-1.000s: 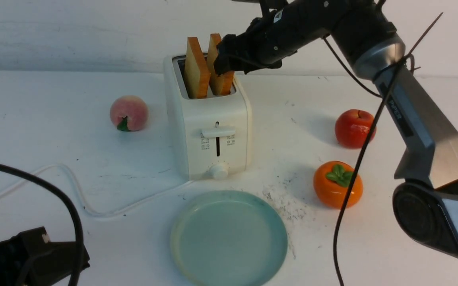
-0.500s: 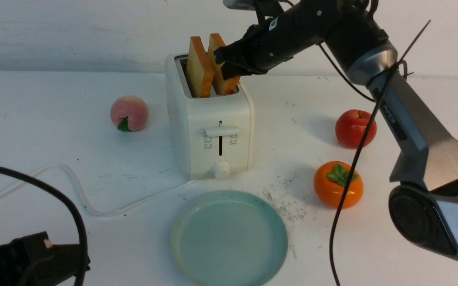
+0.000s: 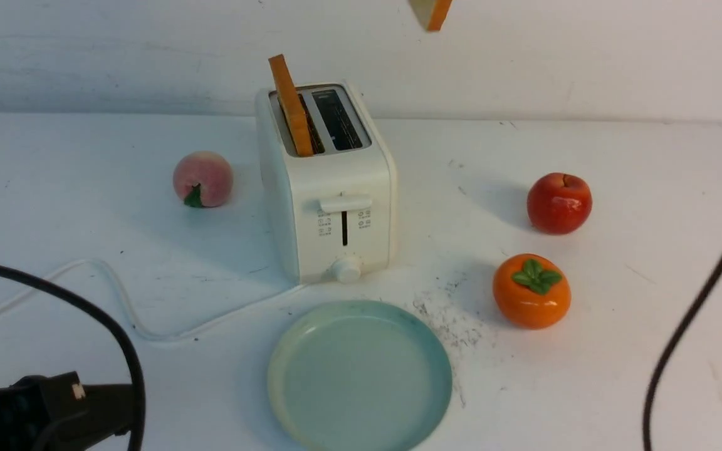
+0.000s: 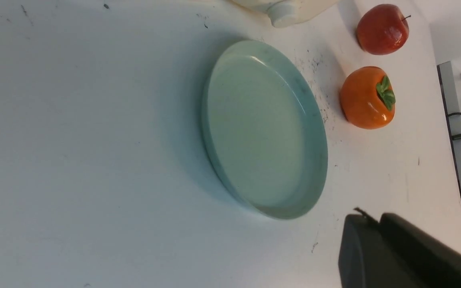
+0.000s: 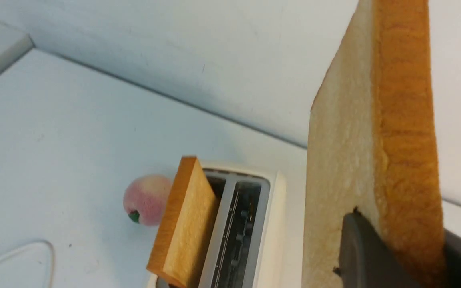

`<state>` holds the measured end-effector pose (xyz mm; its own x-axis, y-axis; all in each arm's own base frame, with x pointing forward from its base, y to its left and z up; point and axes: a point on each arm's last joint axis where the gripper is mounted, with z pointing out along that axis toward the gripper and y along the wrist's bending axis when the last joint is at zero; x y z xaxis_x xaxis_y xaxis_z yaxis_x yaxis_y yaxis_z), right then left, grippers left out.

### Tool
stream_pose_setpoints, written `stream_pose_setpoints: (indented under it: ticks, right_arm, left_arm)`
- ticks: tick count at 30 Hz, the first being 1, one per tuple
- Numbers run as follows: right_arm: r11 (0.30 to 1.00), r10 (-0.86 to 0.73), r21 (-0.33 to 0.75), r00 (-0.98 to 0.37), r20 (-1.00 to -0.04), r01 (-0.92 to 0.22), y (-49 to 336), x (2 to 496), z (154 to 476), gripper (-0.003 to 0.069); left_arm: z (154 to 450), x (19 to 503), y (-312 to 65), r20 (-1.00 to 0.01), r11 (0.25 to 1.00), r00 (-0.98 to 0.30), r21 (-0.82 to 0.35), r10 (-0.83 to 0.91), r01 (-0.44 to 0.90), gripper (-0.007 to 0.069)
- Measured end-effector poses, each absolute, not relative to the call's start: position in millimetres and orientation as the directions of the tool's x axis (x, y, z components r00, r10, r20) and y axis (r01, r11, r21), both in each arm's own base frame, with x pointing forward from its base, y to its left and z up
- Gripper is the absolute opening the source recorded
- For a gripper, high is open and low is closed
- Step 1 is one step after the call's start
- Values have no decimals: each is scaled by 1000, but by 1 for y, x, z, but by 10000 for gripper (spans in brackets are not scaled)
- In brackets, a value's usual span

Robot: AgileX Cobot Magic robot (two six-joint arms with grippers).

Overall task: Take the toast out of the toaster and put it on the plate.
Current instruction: Use the right arm to put a slice of bread into the plate

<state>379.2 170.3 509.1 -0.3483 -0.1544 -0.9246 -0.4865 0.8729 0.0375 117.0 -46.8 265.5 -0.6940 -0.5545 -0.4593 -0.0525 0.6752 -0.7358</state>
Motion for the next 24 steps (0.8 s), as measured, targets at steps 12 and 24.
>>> stream_pose_setpoints:
  ticks: [12,24]
  right_arm:
    - [882,-141,71,-404,-904,-467,137,302,552,97]
    - [600,-297,524,-776,-556,-605,167,254,333,97]
  left_arm:
    - [266,117,-47,-462,677,-692,-734,-555,-52,37]
    - [266,118,-46,-470,680,-683,-732,-559,-52,37]
